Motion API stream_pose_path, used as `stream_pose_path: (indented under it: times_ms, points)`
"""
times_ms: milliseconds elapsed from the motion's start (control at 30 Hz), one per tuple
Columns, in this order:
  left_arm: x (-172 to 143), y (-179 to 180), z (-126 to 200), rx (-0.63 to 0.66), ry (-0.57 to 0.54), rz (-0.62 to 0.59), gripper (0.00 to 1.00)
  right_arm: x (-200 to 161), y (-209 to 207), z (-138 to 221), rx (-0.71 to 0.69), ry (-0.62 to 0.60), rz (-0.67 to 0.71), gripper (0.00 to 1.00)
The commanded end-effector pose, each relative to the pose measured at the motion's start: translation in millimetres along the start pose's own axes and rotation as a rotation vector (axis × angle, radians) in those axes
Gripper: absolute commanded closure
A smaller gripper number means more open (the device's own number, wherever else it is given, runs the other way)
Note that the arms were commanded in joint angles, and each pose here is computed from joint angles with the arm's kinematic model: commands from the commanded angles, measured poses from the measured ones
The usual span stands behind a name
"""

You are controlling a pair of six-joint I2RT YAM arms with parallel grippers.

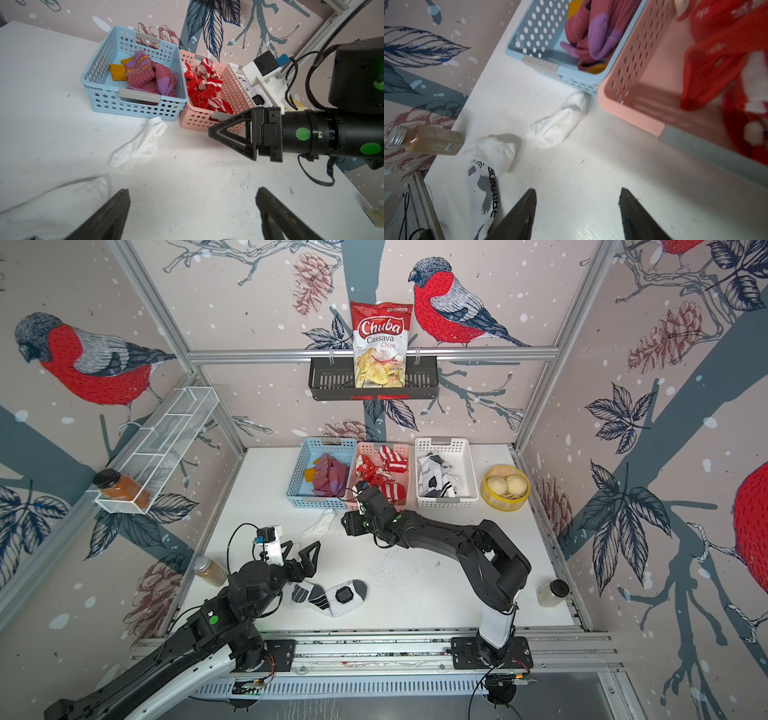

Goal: Sort the socks into the basket by color
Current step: Place the sock in the bin, then pick up the sock at the center of the board.

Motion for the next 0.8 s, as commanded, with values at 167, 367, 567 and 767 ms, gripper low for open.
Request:
stream_pose_path:
  times_ms: [167,367,567,767]
  points:
    - [-3.2,-28.2,-3.8,-0.164,-0.004,-0.066,0.05,-61.0,-12.9,3.7,-0.059,0.080,-0.004,0.33]
    - [-9.2,-42.3,-6.9,-0.243,0.013,-0.097,0.06,-99.8,-15.3,18.4,-0.076,0.138,0.008,0.32]
    - [-16.4,-48.0,-4.6,-0.294,-0.001,-0.109,0.05,-131.5,-7.8,29.7,-0.045,0.191,-0.007,0.32]
    - [-21.4,-44.7,-6.4,-0.275,0.018,-0.109,0.05,-156.6,-5.8,34.7,-0.024,0.230,-0.031,0.32]
Point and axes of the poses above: each gripper's point midway between its finger pads, its own z axis back along the fingers, its own y axis along the line the jaws close on, x = y × z, the point moved 1 cm from there along z, back along the fingers, and after that the axes turned 15 degrees about -z, right-handed, at the moved point
